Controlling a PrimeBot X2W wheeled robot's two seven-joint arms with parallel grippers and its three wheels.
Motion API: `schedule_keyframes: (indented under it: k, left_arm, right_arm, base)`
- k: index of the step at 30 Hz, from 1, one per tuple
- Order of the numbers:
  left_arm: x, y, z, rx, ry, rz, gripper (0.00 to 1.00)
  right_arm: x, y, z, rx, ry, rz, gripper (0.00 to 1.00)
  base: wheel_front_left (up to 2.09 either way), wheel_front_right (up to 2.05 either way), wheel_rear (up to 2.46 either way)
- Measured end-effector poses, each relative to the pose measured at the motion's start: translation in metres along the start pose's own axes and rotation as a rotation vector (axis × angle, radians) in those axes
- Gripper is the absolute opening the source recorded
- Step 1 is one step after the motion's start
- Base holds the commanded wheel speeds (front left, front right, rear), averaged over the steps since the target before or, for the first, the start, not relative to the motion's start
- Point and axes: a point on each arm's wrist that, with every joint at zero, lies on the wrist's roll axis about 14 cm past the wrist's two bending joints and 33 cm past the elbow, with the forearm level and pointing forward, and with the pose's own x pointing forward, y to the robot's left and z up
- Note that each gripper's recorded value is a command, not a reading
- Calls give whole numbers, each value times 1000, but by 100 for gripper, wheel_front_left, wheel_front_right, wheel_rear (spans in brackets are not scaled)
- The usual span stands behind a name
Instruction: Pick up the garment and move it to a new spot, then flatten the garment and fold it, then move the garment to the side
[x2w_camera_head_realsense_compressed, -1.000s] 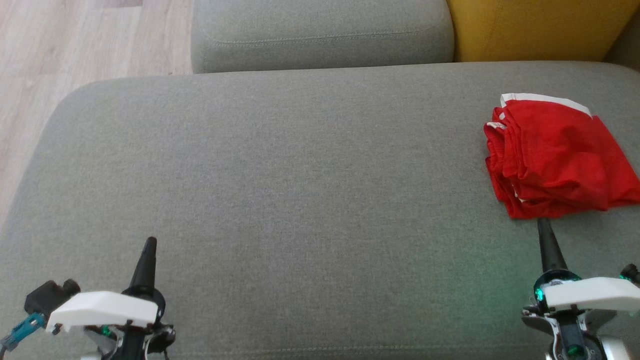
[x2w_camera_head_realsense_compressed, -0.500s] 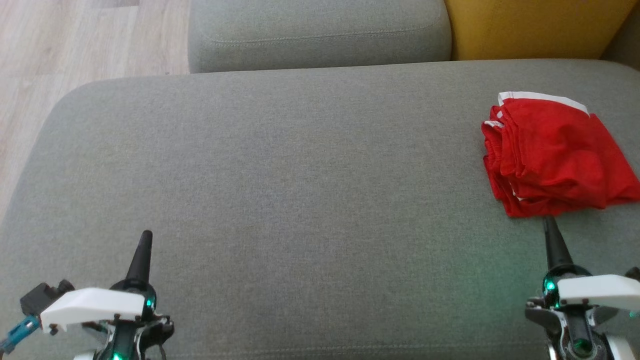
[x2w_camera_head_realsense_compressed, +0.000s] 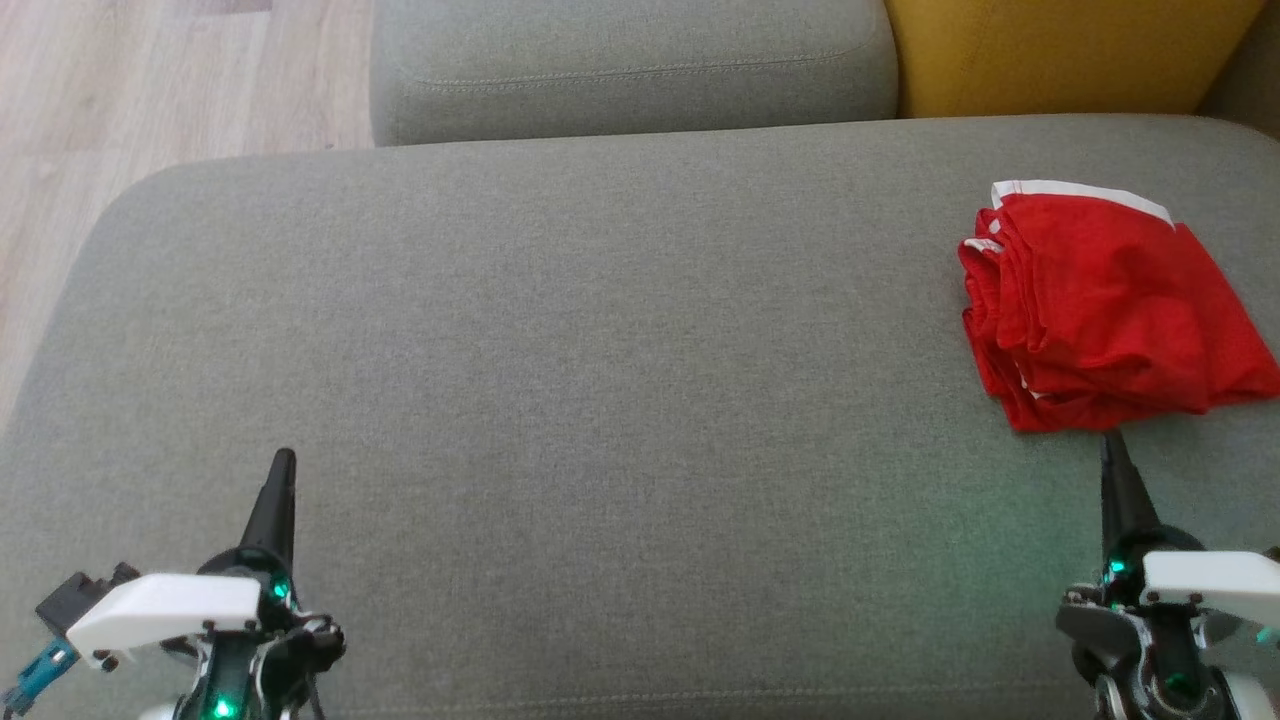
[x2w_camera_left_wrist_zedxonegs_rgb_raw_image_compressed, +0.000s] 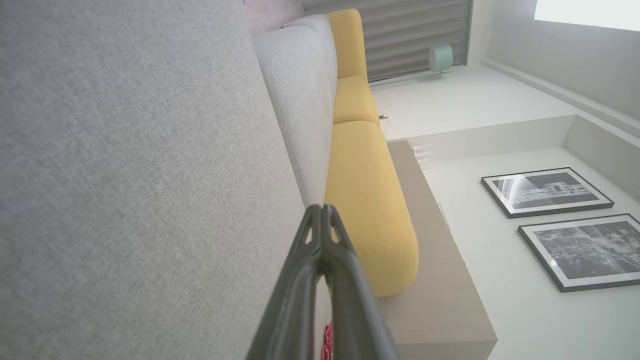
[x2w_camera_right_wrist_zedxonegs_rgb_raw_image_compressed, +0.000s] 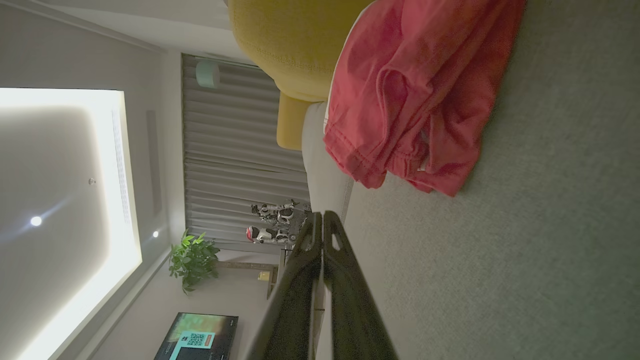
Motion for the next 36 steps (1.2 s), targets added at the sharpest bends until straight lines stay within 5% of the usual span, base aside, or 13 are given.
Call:
schedule_keyframes:
  k: [16, 36]
  left_arm:
    - [6, -8, 6, -190, -20, -44, 0]
    - [6, -7, 6, -197, -19, -43, 0]
  right_arm:
    - [6, 4, 10, 187, -40, 19, 0]
    - [5, 2, 11, 193, -45, 16, 0]
  base:
    - [0, 0, 0]
    - [0, 0, 0]
